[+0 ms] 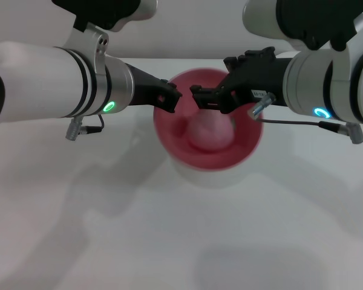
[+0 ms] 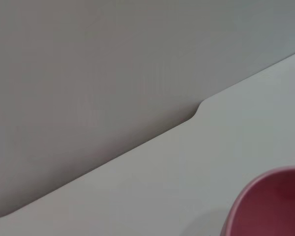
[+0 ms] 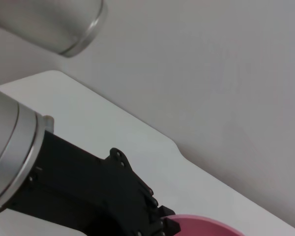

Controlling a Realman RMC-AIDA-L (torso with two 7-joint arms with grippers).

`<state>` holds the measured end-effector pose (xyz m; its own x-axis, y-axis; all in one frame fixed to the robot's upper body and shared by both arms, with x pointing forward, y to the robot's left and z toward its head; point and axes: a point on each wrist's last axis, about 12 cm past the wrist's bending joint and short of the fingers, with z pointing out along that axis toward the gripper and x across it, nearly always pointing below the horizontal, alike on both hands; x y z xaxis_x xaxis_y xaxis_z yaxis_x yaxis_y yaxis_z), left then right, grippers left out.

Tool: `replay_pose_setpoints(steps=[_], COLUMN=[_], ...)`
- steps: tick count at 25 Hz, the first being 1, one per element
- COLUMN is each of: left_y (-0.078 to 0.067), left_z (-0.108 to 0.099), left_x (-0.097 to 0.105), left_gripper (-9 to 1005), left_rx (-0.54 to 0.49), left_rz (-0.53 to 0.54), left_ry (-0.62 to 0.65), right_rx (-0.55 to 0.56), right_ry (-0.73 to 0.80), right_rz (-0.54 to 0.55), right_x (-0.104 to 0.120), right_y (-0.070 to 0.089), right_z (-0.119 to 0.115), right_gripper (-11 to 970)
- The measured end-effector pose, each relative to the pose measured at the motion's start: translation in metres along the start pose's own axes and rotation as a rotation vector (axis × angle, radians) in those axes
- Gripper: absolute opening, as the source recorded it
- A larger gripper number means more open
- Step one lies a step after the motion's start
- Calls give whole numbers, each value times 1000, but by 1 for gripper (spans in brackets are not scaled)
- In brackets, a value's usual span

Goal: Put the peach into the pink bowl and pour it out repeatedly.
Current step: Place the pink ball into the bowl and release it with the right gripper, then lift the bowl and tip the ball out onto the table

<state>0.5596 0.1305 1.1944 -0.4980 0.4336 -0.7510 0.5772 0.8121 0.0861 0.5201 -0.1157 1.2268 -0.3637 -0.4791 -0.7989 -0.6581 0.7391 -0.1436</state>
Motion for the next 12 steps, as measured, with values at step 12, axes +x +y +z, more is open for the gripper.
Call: replay_pose_setpoints(steps=[12], left_y=[5], left_z=[2], left_x=[0], left_gripper=[45], left_rx=[-19], left_rz=[35], left_ry=[-45], right_rx=[252], right_ry=[10], right_rz=[221], right_x=[29], right_y=[-59], right_z=[-31], right_gripper=[718])
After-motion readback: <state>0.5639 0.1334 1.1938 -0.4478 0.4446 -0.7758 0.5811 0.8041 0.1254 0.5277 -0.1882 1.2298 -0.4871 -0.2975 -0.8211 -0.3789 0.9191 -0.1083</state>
